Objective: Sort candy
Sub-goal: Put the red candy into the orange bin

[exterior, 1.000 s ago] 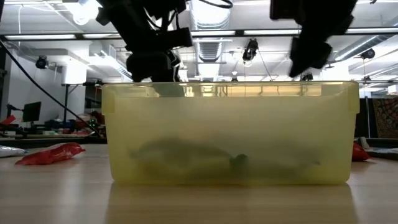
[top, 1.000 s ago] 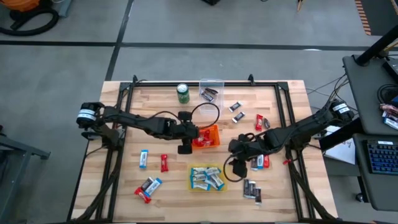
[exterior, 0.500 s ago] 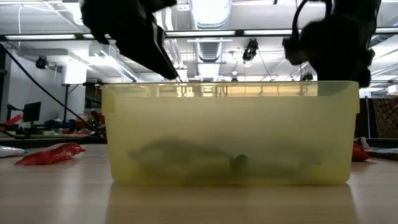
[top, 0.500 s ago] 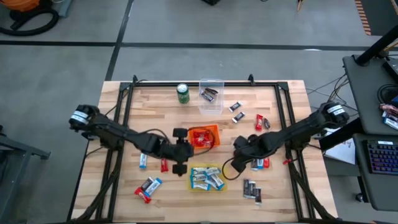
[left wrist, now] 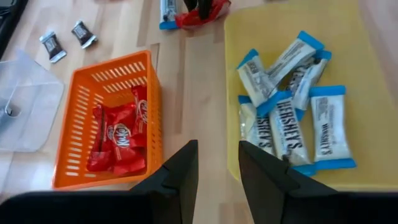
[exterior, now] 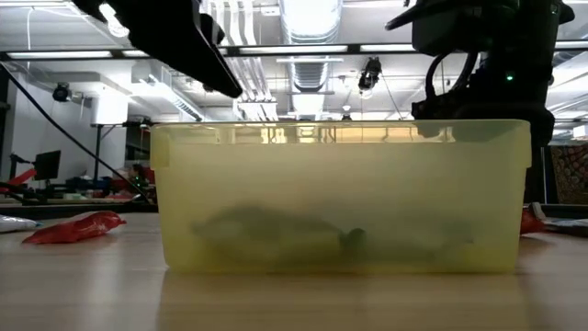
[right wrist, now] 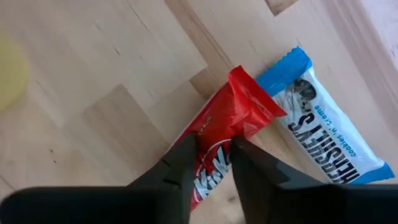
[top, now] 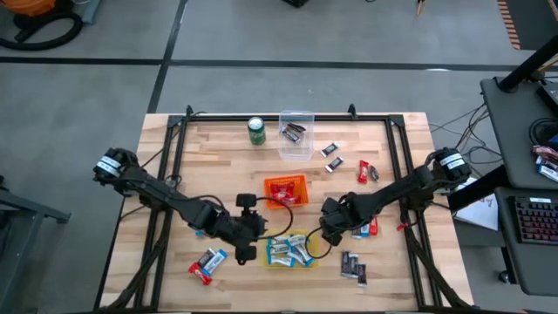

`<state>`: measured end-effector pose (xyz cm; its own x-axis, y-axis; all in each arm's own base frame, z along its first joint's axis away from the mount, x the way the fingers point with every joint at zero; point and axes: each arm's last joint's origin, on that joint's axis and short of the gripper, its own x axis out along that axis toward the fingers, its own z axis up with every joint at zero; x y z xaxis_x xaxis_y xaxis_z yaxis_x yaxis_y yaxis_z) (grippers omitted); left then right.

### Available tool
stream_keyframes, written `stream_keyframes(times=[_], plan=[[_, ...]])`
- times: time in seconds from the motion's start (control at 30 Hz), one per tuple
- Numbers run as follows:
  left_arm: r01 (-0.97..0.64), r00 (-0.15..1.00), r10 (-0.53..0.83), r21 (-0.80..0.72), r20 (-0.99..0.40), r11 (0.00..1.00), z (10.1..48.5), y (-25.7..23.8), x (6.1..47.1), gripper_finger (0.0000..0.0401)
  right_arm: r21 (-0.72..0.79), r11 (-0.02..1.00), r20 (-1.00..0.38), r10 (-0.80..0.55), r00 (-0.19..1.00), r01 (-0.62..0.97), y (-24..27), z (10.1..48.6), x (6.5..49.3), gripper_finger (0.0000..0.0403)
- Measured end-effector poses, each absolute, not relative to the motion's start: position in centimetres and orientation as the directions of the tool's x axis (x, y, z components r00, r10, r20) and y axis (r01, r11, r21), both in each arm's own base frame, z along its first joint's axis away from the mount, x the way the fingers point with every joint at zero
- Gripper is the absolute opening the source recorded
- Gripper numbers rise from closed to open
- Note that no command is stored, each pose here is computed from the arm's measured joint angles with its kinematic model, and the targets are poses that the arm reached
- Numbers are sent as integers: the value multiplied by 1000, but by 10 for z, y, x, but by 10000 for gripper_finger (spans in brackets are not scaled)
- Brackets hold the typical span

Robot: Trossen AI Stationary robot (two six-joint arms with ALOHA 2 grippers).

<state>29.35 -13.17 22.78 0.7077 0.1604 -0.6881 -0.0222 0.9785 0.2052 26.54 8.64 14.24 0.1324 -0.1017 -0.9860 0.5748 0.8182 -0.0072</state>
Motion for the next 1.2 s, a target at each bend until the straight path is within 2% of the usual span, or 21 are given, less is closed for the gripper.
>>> stream_keyframes(times=[0.17, 0.3, 0.4, 0.57, 0.8, 0.9, 1.03, 1.2], plan=[[-57, 735, 171, 192, -656, 980, 236, -139, 286, 97, 8, 849, -984, -86, 154, 528, 85, 152, 261, 18], [-77, 760, 174, 179, -626, 981, 245, -143, 279, 97, 45, 863, -969, -83, 231, 502, 83, 171, 257, 14], [-91, 766, 195, 197, -613, 976, 251, -144, 273, 97, 38, 868, -932, -148, 331, 495, 79, 188, 256, 14], [-94, 748, 236, 254, -620, 963, 251, -142, 258, 97, 12, 895, -793, -263, 549, 446, 72, 211, 267, 13], [-172, 764, 250, 185, -595, 968, 250, -128, 234, 97, -92, 965, -580, -252, 775, 245, 63, 224, 302, 13], [-236, 770, 272, 138, -578, 962, 248, -121, 224, 97, -157, 967, -521, -255, 815, 203, 60, 220, 315, 13], [-280, 772, 280, 91, -571, 956, 242, -115, 215, 97, -164, 960, -505, -278, 817, 226, 52, 209, 327, 16], [-305, 767, 297, 83, -569, 949, 238, -113, 213, 97, -157, 950, -534, -311, 786, 269, 41, 196, 333, 59]])
